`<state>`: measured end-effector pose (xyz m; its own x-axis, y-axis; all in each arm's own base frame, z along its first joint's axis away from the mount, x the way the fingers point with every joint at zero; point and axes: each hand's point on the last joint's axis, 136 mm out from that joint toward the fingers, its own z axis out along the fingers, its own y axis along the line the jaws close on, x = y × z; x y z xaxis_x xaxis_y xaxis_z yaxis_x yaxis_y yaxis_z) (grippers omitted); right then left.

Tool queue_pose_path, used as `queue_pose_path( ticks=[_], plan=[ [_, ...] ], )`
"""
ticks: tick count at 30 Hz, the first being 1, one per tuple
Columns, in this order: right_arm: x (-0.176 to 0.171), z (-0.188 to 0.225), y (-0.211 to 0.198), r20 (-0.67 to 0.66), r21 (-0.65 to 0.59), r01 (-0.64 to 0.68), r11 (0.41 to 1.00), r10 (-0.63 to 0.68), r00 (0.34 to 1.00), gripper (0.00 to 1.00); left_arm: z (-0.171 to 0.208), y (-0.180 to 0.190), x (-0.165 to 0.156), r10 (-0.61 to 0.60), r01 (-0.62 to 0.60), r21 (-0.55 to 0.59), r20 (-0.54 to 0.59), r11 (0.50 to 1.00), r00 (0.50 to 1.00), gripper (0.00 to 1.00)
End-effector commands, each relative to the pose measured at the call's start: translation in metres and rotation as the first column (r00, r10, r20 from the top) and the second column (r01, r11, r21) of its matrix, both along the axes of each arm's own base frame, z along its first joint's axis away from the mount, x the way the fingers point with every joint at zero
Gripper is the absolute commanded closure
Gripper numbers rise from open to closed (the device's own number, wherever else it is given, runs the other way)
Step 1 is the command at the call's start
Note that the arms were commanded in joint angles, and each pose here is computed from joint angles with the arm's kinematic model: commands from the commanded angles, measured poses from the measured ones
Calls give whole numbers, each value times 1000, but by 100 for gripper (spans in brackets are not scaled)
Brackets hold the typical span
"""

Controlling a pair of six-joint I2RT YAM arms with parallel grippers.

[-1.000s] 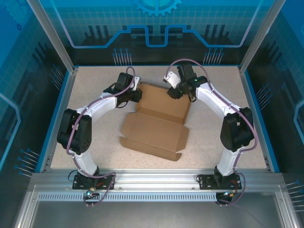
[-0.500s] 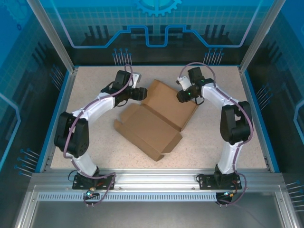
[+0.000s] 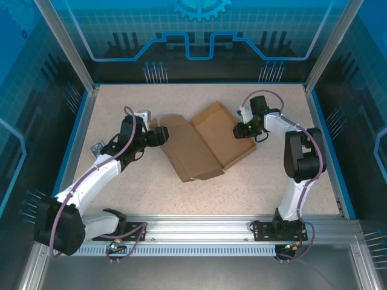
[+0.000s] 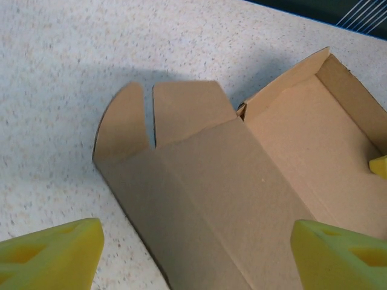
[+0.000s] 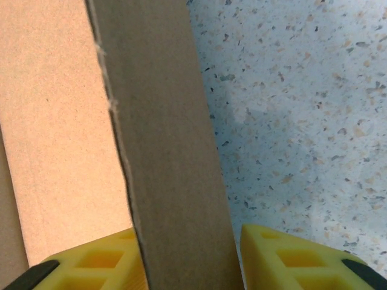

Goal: Fold the paper box

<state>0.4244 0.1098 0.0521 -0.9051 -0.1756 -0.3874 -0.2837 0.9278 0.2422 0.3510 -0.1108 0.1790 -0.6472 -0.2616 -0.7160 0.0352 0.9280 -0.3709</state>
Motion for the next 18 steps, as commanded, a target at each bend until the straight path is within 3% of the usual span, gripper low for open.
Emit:
queue_pose_path(
  ticks=[1,9,13,18],
  plan=[
    [1,9,5,14,50,22,999,-22,1000,59,-12,2,-8,57,-61,-72,-57,995,997,15],
    [-1,9,6,14,53,27,998,-28,1000,59,-21,-17,-15,31,-56,-241,-106,969,994,15],
    [-2,8,8,14,54,28,998,-29,999,59,-28,-20,-18,30,-63,-272,-127,960,992,17],
    [-3,9,12,11,59,27,998,-28,1000,59,-22,-39,-12,-41,-1,-366,-107,930,993,28]
  ],
)
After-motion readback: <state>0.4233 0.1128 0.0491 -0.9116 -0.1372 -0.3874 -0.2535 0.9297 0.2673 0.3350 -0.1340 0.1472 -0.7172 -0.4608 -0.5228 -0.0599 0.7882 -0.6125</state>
